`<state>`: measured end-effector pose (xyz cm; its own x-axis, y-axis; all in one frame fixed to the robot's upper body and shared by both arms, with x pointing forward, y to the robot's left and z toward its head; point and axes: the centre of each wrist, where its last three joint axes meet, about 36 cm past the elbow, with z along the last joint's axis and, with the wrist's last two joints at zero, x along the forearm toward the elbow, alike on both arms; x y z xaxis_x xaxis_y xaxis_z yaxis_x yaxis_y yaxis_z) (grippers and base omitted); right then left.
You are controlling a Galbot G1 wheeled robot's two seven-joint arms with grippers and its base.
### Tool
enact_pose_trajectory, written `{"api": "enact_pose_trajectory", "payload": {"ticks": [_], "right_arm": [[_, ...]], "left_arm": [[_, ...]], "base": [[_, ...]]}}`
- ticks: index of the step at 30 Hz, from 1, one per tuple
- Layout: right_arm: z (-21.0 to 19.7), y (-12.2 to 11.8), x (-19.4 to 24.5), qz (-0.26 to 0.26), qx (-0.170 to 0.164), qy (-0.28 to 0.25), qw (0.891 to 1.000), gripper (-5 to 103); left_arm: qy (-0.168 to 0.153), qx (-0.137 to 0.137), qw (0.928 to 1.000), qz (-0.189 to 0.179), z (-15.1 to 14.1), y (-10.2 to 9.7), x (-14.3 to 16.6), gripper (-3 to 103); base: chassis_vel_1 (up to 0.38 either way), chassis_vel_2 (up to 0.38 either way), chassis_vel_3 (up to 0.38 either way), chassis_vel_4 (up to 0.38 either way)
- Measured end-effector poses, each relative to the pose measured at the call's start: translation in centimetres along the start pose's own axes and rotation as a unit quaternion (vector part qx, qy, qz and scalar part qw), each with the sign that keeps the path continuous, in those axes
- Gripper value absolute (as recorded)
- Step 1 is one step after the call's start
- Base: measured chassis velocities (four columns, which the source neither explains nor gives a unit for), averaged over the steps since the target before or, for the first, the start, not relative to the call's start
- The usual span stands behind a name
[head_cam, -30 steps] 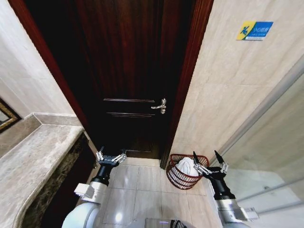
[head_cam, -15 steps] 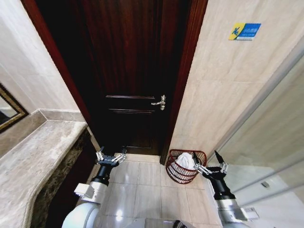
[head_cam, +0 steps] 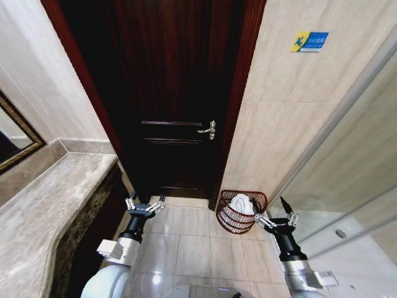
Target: Discard the used towel into the hamper.
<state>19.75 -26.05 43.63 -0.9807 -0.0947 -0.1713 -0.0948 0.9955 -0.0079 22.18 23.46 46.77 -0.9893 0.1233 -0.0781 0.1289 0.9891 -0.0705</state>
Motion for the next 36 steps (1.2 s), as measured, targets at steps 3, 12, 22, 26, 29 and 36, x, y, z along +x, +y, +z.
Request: {"api": "enact_pose_trajectory", "payload": {"ticks": [3, 12, 22, 26, 29, 36], "right_arm": [[0.0, 0.0, 0.0, 0.0, 0.0, 0.0, 1.0, 100], [0.0, 0.0, 0.0, 0.0, 0.0, 0.0, 1.0, 100], [0.0, 0.0, 0.0, 0.0, 0.0, 0.0, 1.0, 100], [0.0, 0.0, 0.0, 0.0, 0.0, 0.0, 1.0, 100], [0.0, 0.0, 0.0, 0.0, 0.0, 0.0, 1.0, 100], [0.0, 0.0, 0.0, 0.0, 0.0, 0.0, 1.0, 100]], "left_arm": [[0.0, 0.0, 1.0, 0.0, 0.0, 0.0, 0.0, 99], [0.0, 0.0, 1.0, 0.0, 0.0, 0.0, 0.0, 99], [0.0, 0.0, 1.0, 0.0, 0.0, 0.0, 0.0, 99], [0.0, 0.0, 1.0, 0.0, 0.0, 0.0, 0.0, 99], [0.0, 0.0, 1.0, 0.0, 0.0, 0.0, 0.0, 99], [0.0, 0.0, 1.0, 0.0, 0.0, 0.0, 0.0, 99]], "base": [[0.0, 0.0, 0.0, 0.0], [0.0, 0.0, 0.0, 0.0], [-0.025, -0.035, -0.04, -0.036], [-0.077, -0.077, -0.067, -0.07], [-0.085, -0.082, -0.097, -0.098], [-0.103, -0.103, -0.109, -0.109]]}}
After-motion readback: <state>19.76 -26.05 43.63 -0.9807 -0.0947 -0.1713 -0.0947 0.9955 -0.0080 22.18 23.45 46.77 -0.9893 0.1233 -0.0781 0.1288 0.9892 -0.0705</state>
